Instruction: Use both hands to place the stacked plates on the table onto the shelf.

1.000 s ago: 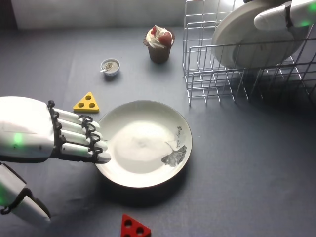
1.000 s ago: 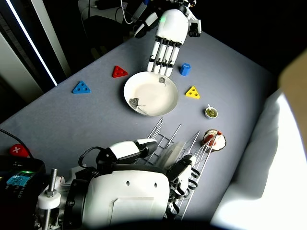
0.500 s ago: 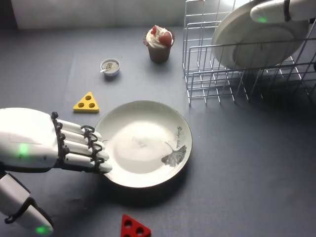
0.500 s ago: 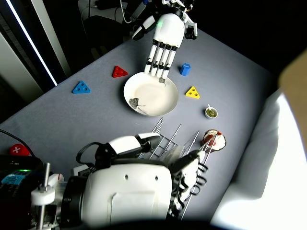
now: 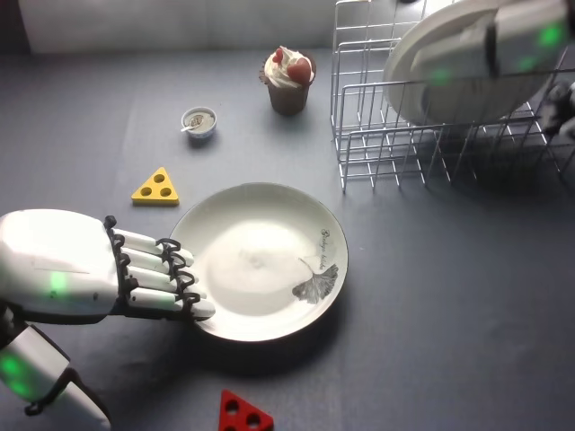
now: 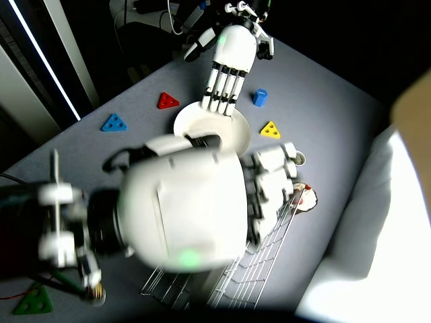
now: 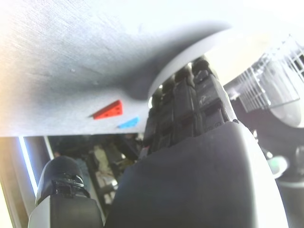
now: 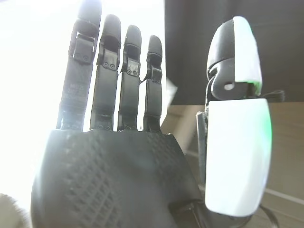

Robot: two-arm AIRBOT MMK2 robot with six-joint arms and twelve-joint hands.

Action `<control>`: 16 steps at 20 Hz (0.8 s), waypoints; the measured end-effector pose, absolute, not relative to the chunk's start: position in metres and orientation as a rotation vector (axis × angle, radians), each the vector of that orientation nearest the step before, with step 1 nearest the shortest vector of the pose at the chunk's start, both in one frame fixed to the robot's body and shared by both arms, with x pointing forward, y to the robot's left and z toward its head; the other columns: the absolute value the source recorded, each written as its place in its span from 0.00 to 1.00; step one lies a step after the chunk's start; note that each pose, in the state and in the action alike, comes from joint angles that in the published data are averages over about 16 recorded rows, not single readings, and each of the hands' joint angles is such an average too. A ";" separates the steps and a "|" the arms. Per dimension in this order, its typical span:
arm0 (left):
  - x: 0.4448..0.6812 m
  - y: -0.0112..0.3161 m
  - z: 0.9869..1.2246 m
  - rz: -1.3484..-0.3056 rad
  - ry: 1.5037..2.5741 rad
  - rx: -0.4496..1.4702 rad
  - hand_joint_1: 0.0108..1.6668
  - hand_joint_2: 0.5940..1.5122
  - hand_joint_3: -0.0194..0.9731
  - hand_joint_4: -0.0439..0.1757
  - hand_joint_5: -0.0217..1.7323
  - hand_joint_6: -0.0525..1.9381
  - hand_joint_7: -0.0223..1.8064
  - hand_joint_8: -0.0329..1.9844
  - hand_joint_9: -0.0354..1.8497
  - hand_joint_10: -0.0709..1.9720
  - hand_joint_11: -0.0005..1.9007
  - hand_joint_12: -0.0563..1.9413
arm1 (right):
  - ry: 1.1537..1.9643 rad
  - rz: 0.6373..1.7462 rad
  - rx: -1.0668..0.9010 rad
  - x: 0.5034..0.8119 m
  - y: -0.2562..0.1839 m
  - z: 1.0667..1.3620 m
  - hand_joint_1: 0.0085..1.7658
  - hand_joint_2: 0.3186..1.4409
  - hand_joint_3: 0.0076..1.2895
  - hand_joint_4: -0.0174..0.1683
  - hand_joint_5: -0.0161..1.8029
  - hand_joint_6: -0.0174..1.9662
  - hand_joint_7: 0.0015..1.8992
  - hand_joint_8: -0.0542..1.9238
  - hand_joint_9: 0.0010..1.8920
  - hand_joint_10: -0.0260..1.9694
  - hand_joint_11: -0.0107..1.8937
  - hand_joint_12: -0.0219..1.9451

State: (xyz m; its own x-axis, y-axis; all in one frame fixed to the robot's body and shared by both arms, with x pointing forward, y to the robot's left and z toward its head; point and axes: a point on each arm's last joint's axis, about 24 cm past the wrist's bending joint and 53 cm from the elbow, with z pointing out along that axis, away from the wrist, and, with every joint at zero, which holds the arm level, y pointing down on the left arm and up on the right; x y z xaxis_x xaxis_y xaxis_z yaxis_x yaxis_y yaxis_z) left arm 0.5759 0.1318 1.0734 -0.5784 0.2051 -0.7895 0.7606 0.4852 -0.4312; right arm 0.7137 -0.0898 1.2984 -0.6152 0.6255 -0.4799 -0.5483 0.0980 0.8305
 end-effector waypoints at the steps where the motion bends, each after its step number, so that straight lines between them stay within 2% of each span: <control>1: 0.575 0.132 1.071 -1.054 2.061 0.789 0.04 0.42 0.04 0.19 0.07 0.02 0.09 0.02 0.10 0.03 0.07 0.03 | 1.498 1.664 0.026 0.705 -0.081 1.296 0.58 0.56 0.01 0.07 0.36 0.01 0.34 0.03 0.37 0.01 0.42 0.06; 8: 0.569 0.138 1.057 -1.064 2.113 0.748 0.04 0.42 0.03 0.19 0.06 0.02 0.08 0.02 0.09 0.03 0.06 0.02 | 1.580 1.611 -0.294 0.653 -0.037 1.267 0.54 0.55 0.01 0.07 0.31 0.01 0.29 0.03 0.31 0.01 0.36 0.04; 12: 0.566 0.142 1.049 -1.070 2.141 0.723 0.04 0.42 0.03 0.18 0.06 0.02 0.08 0.02 0.09 0.03 0.06 0.02 | 1.605 1.541 -0.396 0.642 -0.028 1.248 0.54 0.54 0.01 0.07 0.26 0.01 0.25 0.03 0.27 0.01 0.33 0.03; 16: 0.563 0.145 1.043 -1.075 2.162 0.700 0.04 0.42 0.03 0.18 0.06 0.02 0.07 0.01 0.09 0.02 0.06 0.02 | 1.588 1.451 -0.484 0.636 -0.023 1.234 0.55 0.51 0.01 0.08 0.22 0.01 0.20 0.03 0.22 0.01 0.28 0.02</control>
